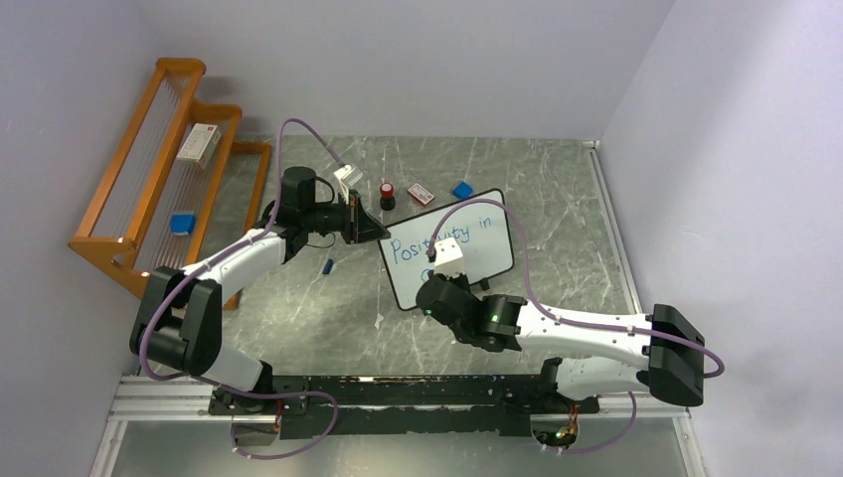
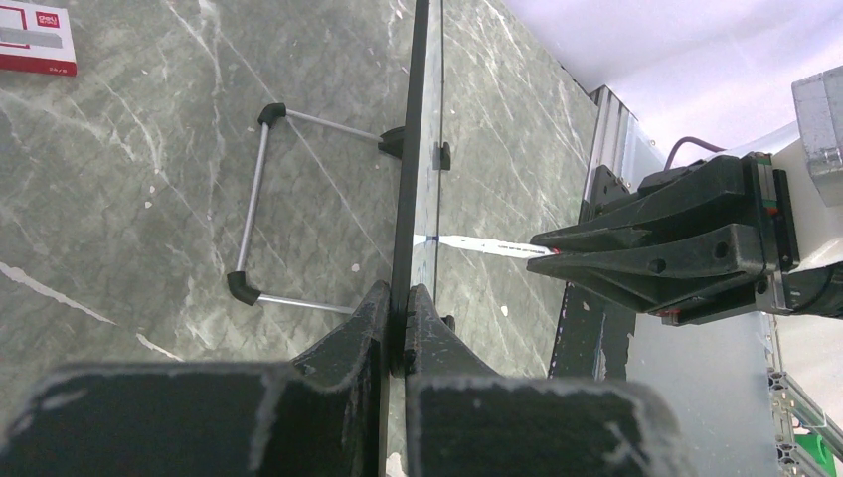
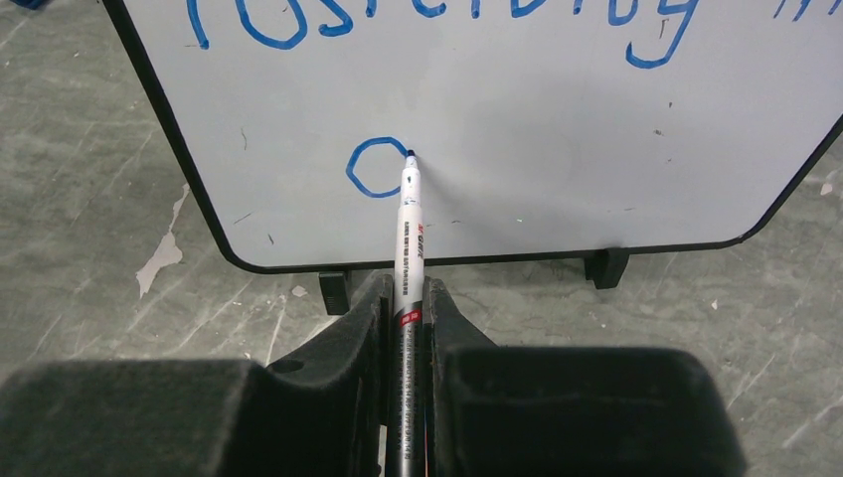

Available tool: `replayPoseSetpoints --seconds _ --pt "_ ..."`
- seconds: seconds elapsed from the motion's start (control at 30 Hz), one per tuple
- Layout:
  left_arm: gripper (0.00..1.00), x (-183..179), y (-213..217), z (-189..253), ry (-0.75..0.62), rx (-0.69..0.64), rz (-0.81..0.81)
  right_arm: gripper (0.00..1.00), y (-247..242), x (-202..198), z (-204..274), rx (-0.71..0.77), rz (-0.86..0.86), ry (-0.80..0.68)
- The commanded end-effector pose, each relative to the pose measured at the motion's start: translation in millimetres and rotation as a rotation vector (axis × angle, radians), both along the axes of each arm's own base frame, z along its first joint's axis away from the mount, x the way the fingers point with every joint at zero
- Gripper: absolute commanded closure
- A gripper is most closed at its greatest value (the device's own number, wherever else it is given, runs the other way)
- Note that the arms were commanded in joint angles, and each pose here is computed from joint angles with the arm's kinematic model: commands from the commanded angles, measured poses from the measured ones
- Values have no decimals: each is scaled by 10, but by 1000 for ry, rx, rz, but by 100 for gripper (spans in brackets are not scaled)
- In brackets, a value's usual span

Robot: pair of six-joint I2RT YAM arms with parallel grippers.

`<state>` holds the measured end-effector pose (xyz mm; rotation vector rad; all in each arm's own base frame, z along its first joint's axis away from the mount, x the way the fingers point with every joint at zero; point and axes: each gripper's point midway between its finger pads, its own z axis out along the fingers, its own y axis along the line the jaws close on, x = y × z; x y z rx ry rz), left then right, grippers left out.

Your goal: Write a sentence on the whiteboard

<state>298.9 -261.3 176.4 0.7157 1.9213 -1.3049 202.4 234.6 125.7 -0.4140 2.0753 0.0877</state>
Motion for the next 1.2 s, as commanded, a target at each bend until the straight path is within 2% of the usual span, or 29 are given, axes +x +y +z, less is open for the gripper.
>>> replayPoseSetpoints --seconds 0.0,0.9,1.17 --pt "95 30 56 -239 40 70 41 100 -55 3 -30 8 -30 10" --pt "95 28 54 -231 40 66 42 100 -188 -62 -160 -42 -52 50" --pt "95 30 54 -223 37 66 42 100 -187 -43 -20 25 -65 19"
